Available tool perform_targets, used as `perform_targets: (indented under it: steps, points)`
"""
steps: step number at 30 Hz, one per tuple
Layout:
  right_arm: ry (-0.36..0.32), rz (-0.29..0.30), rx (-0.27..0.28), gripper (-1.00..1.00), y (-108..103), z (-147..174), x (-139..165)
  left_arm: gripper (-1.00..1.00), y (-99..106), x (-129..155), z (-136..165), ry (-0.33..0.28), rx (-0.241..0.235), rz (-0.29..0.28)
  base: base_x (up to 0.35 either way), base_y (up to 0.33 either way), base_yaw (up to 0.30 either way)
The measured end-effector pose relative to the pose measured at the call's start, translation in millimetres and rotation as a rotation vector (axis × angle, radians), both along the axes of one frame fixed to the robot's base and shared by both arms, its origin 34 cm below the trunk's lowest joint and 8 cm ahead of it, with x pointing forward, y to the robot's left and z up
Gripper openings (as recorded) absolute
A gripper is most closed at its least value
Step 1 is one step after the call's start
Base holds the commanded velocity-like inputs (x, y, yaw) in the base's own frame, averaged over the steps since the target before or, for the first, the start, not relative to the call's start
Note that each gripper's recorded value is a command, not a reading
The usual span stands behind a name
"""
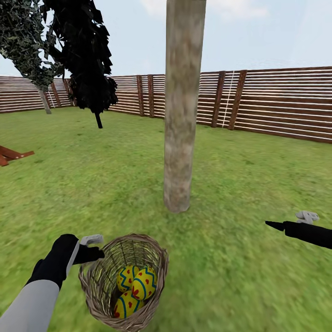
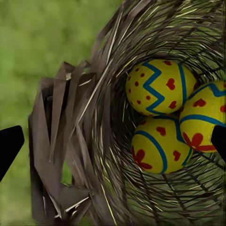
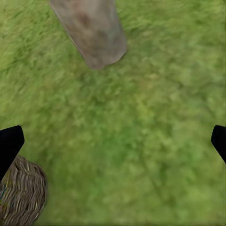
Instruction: Take the three Easter eggs out of the wicker basket on the lawn in the garden, then place them on the lawn next to a single tree (choose any tree) so that all three eggs are next to the same tree and none are left in the basket.
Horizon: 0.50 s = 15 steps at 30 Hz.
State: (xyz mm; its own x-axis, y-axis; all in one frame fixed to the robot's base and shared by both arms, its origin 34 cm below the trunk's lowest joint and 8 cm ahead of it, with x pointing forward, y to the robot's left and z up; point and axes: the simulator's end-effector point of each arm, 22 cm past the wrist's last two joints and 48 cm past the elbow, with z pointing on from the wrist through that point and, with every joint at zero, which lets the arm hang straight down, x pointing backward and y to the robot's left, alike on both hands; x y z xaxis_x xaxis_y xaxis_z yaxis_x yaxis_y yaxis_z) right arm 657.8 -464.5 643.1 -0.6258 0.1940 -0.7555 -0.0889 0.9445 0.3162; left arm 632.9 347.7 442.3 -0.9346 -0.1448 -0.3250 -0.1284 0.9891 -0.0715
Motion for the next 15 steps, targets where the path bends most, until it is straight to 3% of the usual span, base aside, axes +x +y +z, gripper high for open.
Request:
perform_targets:
  steps: [15]
  points:
    - [0.0, 0.0, 0.0, 1.0, 0.0, 32.6, 7.4, 1.0, 0.0, 7.3, 32.6, 0.0, -0.002, 0.001, 0.0, 0.0, 0.0]
